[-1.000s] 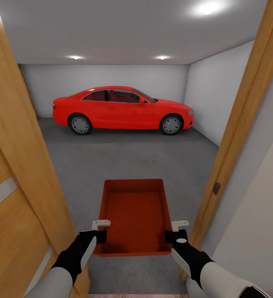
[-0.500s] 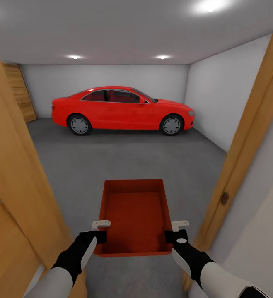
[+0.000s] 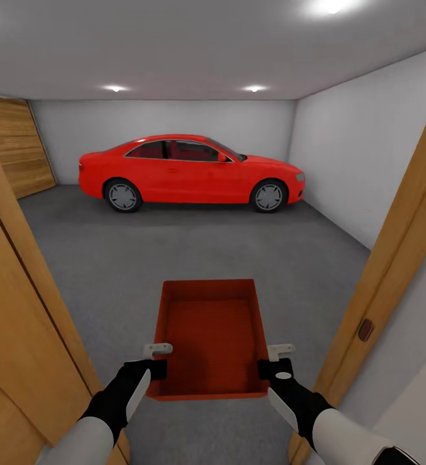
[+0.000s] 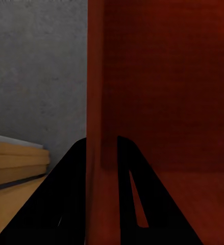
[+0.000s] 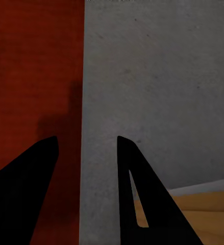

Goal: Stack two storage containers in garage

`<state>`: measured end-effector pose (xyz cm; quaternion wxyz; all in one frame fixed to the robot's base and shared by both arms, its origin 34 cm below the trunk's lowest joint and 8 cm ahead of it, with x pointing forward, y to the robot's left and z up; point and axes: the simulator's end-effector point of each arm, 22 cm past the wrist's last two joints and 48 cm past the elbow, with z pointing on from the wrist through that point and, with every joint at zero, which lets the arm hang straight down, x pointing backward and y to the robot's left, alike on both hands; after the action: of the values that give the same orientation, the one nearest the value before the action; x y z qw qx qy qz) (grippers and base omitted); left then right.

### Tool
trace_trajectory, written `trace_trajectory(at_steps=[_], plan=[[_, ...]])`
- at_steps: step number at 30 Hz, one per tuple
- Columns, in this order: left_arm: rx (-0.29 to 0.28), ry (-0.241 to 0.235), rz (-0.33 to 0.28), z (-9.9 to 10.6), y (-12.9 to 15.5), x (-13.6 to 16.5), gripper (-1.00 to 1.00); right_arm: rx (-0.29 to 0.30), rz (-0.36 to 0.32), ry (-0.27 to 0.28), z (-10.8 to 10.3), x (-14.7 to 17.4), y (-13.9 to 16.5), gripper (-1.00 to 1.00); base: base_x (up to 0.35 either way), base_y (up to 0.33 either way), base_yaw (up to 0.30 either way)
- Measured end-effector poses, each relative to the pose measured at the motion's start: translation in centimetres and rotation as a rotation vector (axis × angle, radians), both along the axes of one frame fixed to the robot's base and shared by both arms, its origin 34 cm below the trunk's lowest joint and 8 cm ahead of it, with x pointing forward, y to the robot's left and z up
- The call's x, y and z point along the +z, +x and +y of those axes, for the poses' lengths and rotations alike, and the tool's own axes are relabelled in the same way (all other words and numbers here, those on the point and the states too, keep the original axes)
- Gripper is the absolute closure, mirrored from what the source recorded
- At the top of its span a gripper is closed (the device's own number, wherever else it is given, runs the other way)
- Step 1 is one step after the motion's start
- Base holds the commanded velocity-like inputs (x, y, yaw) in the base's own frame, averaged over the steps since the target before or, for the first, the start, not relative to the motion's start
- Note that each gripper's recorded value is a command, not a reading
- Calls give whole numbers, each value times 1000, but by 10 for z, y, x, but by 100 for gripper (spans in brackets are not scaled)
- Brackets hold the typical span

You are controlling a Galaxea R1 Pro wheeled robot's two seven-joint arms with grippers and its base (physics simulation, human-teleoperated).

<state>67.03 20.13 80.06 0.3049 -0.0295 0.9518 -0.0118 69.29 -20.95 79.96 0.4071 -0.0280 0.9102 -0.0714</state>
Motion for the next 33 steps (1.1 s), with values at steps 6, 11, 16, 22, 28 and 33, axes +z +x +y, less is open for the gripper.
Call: trace_trajectory(at_steps=[6,11,16,22,28,33], plan=[[0,-1,-1,-1,0,0,100,0,0,-1,-1,0,0,100,75,-33,0],[0,-1,-1,0,0,0,100,0,0,-1,0,0,0,100,168,-86,0],[1,1,1,0,0,0,100,-1,0,1,0,0,0,100,46,-24,0],[0,-2,-1,0,-1,0,100,1,0,-1,0,0,0,100,224,0,0],[1,-3,-2,0,-1,-1,100,1,0,-2,0,0,-1,100,316,0,0],[0,-3,-1,0,-1,-1,100,1,0,-2,0,0,0,100,321,0,0]])
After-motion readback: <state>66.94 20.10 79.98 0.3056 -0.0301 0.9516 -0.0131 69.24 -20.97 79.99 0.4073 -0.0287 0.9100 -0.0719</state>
